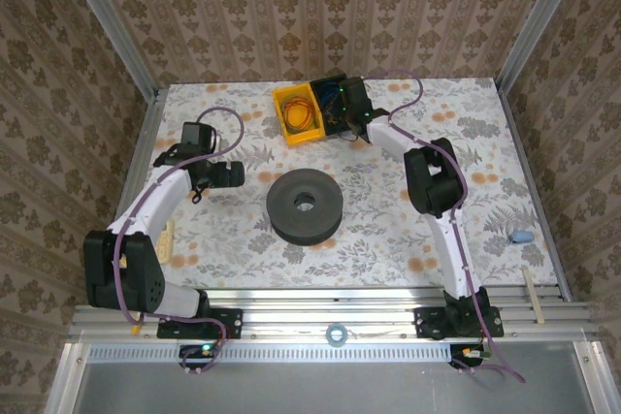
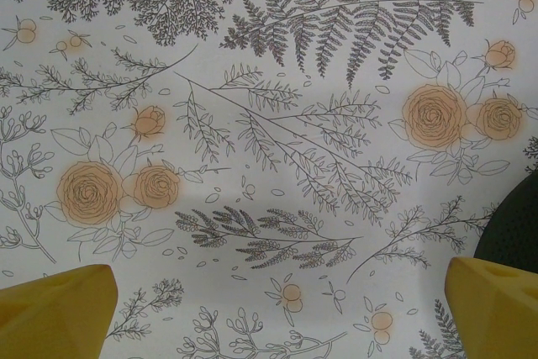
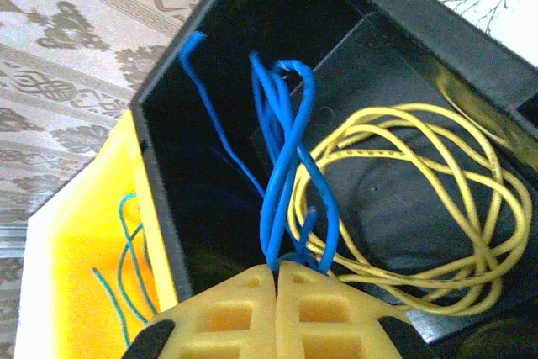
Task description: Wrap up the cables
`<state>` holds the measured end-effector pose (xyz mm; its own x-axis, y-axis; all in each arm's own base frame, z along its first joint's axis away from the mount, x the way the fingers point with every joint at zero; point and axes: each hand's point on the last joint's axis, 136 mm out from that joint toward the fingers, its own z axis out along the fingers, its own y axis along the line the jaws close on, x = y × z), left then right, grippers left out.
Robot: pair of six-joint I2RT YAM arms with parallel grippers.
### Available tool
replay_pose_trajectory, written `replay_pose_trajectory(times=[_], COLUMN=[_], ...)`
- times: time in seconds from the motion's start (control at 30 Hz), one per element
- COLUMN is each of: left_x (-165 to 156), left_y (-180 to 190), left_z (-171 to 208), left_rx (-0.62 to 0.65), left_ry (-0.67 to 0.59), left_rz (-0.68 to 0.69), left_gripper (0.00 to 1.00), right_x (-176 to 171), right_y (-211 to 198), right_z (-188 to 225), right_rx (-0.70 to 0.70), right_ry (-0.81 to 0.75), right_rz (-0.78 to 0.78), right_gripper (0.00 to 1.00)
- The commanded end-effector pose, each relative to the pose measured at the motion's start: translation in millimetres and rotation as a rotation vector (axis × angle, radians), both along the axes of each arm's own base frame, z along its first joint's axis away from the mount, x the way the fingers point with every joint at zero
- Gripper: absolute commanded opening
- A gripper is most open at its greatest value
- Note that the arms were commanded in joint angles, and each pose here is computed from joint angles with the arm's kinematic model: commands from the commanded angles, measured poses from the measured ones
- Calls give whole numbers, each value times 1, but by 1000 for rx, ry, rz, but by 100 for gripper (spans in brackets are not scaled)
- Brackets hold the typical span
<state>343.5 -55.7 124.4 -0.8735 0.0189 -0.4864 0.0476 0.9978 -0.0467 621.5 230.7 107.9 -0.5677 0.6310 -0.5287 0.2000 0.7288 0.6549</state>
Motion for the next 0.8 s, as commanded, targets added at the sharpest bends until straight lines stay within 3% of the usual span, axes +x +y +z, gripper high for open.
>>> replay_pose_trajectory(times=[0.0,0.77], left_x=[-5,-4], left_y=[1,0], left_z=[3,3], left_rx=[14,10], left_ry=[-2,-3], left_rz=[-16,-15], left_gripper=[100,100], right_x=[2,-10], right_y=[-3,-9], right_z=[57,117], right_rx=[28,4], right_ry=[-116,-241], right_rz=[11,75], right_gripper=[0,0])
